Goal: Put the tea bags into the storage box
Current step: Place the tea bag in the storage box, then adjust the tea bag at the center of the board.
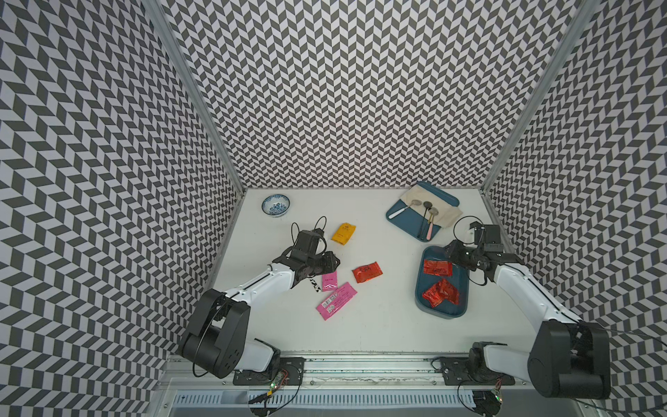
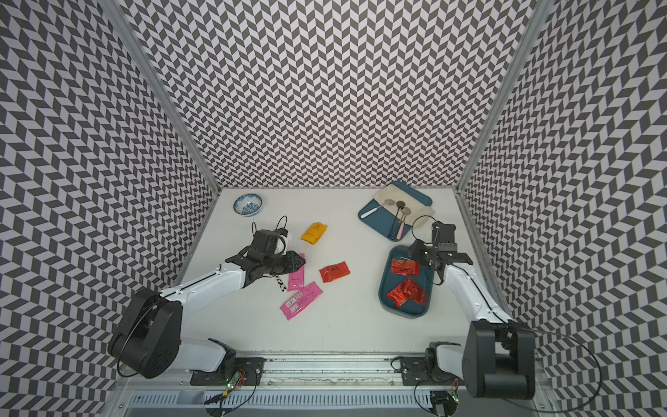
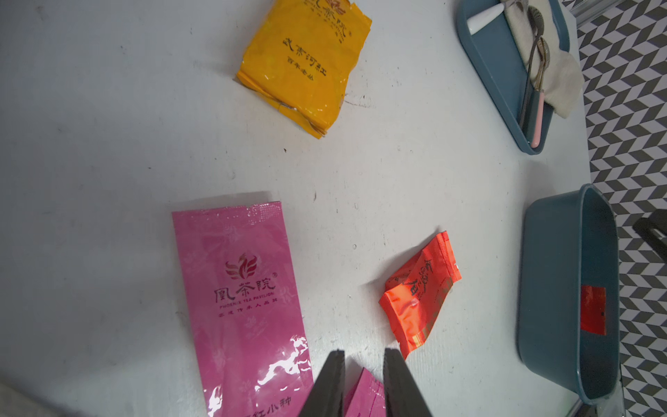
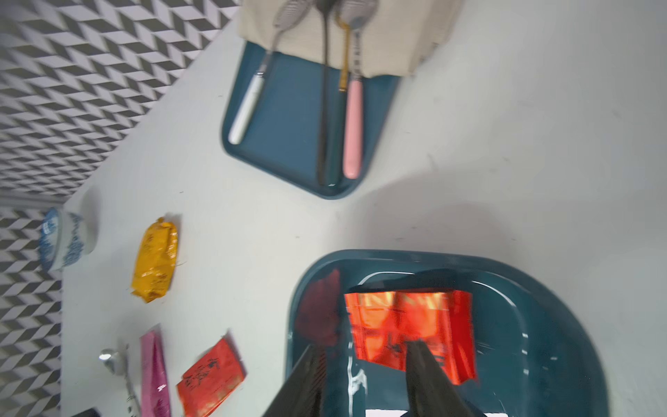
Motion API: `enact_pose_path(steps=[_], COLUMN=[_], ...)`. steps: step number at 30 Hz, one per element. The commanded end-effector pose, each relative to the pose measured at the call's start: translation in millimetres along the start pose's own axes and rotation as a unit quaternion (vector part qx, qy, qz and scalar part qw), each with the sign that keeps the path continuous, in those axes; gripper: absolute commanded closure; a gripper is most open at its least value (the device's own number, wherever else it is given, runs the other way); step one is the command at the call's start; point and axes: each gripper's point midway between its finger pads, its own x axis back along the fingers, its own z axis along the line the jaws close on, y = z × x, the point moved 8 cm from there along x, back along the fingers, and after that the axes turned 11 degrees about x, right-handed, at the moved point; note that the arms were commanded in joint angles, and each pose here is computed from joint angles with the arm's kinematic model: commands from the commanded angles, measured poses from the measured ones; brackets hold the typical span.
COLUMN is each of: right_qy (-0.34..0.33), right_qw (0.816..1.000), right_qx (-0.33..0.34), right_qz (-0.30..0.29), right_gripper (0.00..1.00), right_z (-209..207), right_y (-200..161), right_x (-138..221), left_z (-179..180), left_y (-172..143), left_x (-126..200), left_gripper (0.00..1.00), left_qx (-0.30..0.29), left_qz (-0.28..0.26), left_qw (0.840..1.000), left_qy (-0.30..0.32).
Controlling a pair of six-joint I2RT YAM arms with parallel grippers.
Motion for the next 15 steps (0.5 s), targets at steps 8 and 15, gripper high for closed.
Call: enact_pose_path(steps=[8,15], right_qy=[0.190,0.205], right_qw=[0.971,0.960], right_qx=[0.132,0.150], right_qz=[0.055,0.113], right_gripper=[0.56,0.47], right_z=[128.8,146.8], right_y=[-27.2,-50.8], right_x=[-33.4,-66.9], left_z=[0.4,-9.1], left_y=[-19.7,-38.4], left_x=[-18.4,-17.2], left_gripper=[0.76,0.76], left_qx=[-0.009,-0.014], left_qz=[0.055,0.075], left_qw=[0.998,0.997], left_qy=[0.007,-0.004])
